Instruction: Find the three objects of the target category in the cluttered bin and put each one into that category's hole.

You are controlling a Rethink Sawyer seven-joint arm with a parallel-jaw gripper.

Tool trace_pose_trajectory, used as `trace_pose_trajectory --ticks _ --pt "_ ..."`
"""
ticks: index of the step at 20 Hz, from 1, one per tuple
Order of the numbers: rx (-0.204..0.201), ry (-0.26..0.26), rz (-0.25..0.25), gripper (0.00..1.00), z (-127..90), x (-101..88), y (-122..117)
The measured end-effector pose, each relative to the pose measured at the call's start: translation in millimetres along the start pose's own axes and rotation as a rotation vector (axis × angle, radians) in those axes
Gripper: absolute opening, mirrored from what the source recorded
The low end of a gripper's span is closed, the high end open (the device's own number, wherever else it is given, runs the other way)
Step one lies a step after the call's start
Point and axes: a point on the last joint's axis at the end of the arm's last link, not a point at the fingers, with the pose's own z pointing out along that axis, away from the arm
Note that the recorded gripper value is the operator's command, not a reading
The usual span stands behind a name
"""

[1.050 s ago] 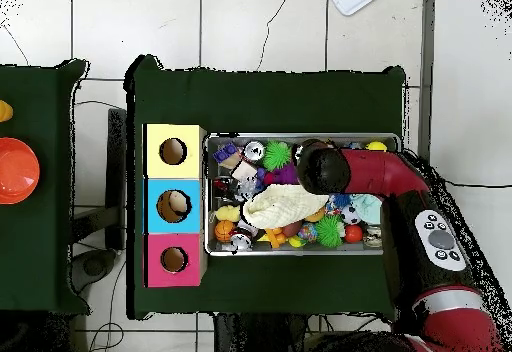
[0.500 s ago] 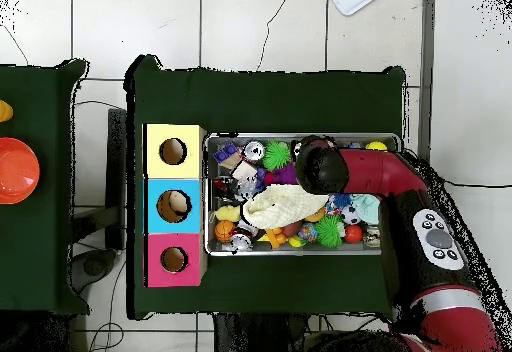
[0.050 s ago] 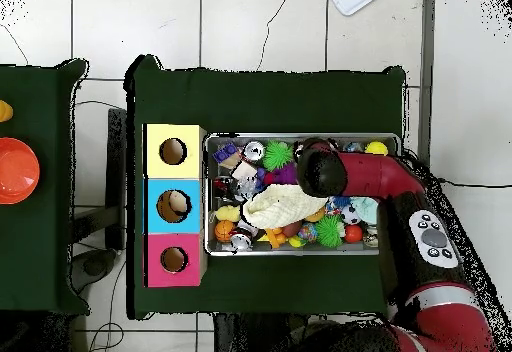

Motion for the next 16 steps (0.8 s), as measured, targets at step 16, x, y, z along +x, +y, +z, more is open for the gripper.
trace_pose_trajectory --ticks 16 --pt "0.013 0.031 0.035 1.00 3.7 5.5 0.0"
